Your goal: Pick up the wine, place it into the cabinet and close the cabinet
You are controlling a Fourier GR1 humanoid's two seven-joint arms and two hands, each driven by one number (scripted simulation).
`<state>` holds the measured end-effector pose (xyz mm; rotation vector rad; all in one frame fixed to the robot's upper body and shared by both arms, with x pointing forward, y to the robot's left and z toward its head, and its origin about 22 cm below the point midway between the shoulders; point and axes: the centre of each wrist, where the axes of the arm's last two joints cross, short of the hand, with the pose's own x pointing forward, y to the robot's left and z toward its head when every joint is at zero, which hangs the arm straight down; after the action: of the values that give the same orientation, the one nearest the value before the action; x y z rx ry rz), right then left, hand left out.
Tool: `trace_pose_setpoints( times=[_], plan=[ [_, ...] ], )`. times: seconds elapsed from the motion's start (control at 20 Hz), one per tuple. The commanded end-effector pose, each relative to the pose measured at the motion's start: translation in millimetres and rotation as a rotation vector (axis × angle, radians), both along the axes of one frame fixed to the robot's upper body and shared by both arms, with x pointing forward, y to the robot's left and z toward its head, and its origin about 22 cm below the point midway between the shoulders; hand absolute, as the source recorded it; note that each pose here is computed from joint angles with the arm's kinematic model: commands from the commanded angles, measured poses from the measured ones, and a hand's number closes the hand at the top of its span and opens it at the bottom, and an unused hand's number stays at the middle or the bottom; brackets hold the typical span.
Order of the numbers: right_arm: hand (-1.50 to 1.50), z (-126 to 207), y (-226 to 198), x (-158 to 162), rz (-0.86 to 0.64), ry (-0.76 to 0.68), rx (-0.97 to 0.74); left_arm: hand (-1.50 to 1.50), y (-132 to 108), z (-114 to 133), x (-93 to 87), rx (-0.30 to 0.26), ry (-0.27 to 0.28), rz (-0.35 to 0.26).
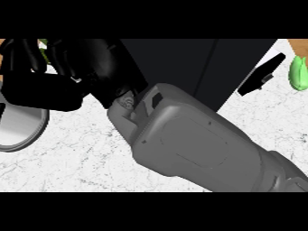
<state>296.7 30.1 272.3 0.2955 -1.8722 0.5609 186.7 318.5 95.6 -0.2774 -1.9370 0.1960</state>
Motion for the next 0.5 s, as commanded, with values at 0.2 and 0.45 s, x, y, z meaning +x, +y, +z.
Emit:
trace_pose_setpoints(
  times=[0.2, 0.45],
  plan=[
    [1.5, -6.3, -22.8, 65.7, -0.046, 0.046, -0.007, -1.5, -2.1, -10.3, -2.4, 0.025, 0.009, -0.001],
    [1.5, -31.0, -43.5, 85.8, -0.098, 0.026, -0.021, -1.5, -5.3, 5.9, -0.5, 0.024, -0.012, 0.004]
  ],
)
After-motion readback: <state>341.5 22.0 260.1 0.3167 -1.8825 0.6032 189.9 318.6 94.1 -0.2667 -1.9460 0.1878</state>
